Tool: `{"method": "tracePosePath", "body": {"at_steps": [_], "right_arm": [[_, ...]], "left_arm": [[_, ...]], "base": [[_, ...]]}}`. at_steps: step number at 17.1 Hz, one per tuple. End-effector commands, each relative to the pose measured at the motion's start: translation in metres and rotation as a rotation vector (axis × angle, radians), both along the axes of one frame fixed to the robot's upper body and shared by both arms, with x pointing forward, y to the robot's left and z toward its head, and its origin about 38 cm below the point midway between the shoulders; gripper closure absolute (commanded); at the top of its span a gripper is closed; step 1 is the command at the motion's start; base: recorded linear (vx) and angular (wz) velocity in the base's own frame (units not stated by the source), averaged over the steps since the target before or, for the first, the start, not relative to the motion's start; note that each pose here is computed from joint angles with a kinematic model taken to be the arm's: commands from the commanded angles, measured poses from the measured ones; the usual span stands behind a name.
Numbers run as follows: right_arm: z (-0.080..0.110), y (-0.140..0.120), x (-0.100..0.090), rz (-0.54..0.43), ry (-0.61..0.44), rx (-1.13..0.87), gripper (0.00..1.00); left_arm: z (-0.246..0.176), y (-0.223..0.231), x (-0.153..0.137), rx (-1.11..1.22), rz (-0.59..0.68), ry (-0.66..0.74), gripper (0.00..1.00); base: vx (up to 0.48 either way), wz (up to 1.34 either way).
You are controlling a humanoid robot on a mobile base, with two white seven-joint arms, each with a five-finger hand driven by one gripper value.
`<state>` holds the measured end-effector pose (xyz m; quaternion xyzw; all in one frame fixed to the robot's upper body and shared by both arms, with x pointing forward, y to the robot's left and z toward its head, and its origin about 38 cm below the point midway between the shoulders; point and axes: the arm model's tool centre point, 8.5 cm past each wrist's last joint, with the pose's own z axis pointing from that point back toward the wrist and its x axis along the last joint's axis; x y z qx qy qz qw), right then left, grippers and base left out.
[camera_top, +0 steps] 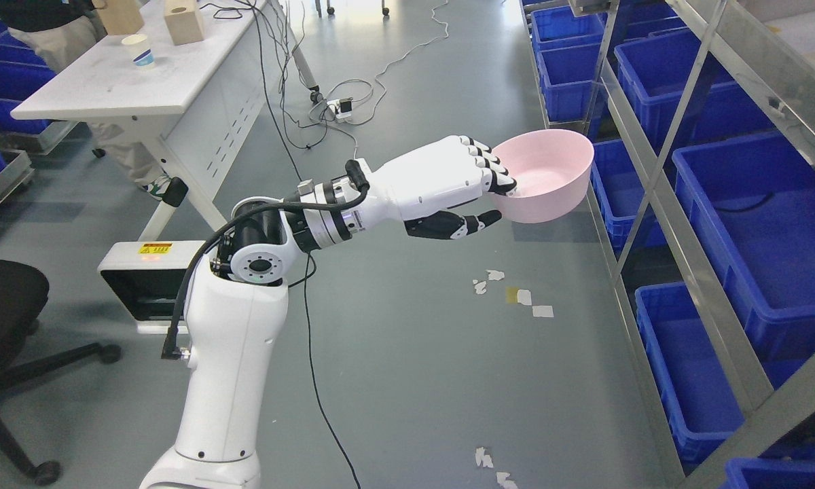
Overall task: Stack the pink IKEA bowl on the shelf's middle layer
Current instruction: 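Hold the pink bowl raised in the left hand while driving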
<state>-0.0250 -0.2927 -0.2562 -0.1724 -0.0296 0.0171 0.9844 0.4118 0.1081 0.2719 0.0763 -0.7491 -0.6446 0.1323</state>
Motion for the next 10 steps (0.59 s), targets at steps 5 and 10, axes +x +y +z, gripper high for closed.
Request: {"method": "tracePosePath", "body": {"at_steps": [5,10], "right_arm": [[0.001,-0.0111,0.0063,0.008,-0.018,-0.016,0.0],[0.001,-0.0111,0.0063,0.008,-0.018,-0.016,0.0]], "left_arm": [[0.0022,0.0139,0.0029,0.0,0.033,-0.007,0.96],[0.0026,0.0148,0.0032,-0.002,0.036,-0.008,0.96]], "base": [[0.343,-0.14],[0.306,0.15]]}}
